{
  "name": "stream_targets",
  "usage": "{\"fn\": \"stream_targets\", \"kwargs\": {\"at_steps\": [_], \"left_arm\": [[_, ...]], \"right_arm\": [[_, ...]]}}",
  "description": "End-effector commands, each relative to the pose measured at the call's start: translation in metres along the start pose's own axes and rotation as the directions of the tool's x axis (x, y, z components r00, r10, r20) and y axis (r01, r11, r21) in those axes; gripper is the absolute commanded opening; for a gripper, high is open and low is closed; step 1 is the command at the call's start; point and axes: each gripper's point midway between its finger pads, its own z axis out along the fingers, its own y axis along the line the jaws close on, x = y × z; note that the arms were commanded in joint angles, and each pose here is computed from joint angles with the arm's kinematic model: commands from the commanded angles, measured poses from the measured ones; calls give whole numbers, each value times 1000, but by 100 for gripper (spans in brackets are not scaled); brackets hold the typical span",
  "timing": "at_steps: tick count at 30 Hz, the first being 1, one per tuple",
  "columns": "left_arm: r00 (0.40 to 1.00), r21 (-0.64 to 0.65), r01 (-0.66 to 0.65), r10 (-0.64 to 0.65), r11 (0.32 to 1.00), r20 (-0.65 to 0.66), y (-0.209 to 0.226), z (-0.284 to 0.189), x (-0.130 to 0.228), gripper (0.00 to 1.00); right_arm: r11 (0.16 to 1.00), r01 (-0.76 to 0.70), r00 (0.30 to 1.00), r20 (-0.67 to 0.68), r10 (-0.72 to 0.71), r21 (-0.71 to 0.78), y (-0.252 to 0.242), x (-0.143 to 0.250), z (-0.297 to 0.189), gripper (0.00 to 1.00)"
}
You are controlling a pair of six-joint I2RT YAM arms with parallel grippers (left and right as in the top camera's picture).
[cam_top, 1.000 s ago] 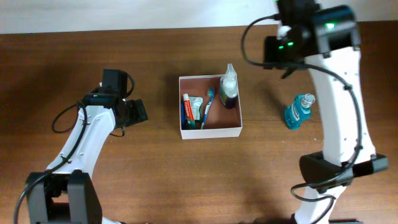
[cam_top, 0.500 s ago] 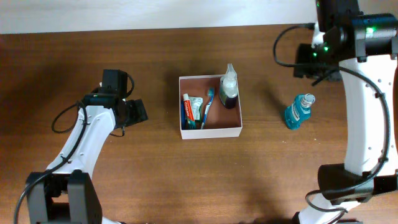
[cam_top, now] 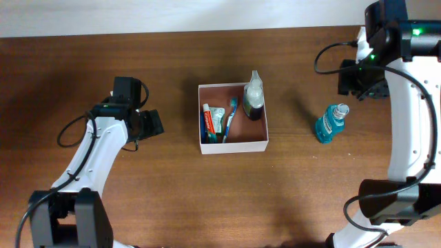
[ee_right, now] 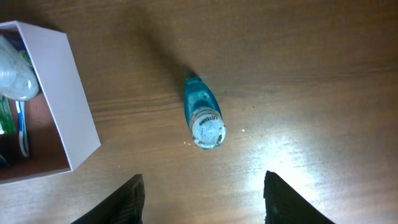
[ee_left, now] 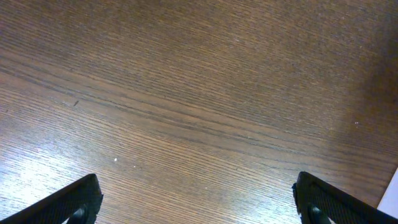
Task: Pack container
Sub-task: 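Raise the right gripper and move it over the teal mouthwash bottle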
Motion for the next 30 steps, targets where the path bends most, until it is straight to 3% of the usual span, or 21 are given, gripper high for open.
{"fn": "stream_targets", "kwargs": {"at_steps": [1, 11, 30], "left_arm": [[1000, -10, 4, -4, 1000, -5, 2, 3, 0, 99], [1000, -10, 3, -3, 1000, -5, 2, 3, 0, 99], [1000, -10, 3, -3, 1000, -5, 2, 3, 0, 100]], "right_arm": [[999, 40, 999, -3, -40, -15, 3, 2, 3, 54], [996, 88, 995, -55, -89, -14, 4, 7, 35, 61], [991, 130, 983, -133, -130, -7, 4, 25, 102, 61]]}}
